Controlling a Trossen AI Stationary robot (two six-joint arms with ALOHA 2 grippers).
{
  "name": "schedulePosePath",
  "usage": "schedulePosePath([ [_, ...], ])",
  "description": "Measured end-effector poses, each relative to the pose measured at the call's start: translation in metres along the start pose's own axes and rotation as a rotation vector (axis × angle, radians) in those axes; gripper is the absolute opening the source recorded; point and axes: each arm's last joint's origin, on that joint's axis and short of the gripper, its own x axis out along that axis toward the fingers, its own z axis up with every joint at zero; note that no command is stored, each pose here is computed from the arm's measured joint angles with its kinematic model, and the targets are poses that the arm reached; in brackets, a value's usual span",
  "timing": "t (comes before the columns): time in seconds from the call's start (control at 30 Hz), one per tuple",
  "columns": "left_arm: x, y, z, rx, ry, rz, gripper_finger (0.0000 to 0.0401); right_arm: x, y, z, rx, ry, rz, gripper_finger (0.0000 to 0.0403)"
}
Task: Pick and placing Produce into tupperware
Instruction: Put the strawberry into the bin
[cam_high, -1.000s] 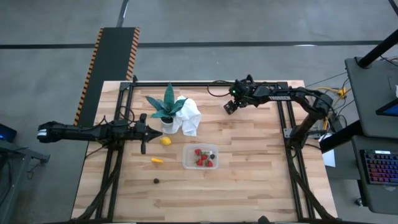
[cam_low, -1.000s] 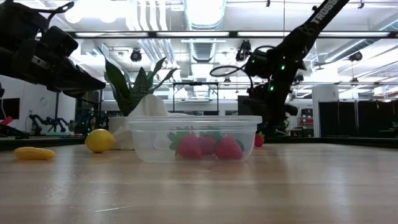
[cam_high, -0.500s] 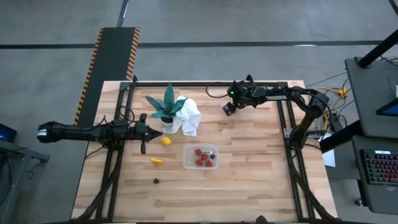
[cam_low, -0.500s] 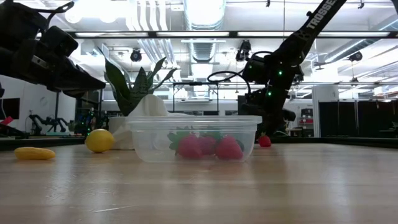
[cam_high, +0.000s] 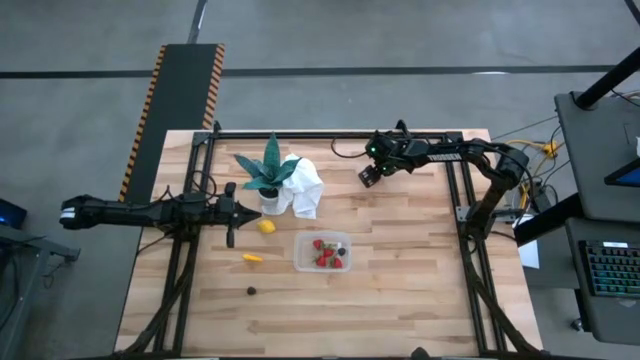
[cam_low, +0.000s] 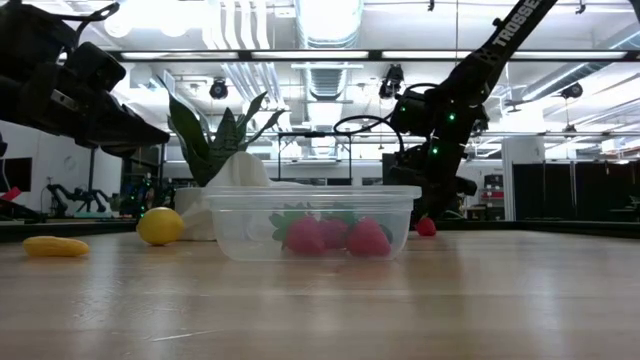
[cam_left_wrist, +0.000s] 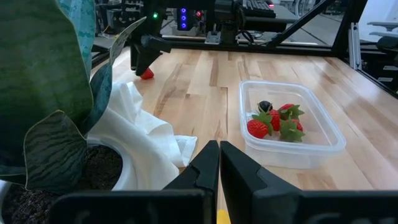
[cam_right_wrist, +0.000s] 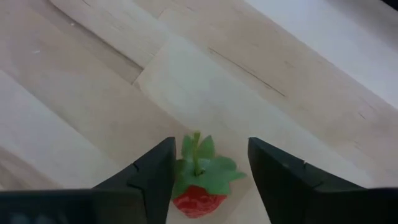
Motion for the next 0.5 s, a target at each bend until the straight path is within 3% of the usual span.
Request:
schedulePosePath([
  [0.5, 0.0000, 0.0000, 0.0001, 0.000, -0.001, 0.000, 0.0000, -0.0001, 0.0001, 0.0001, -0.028, -0.001, 0.001, 0.0086],
])
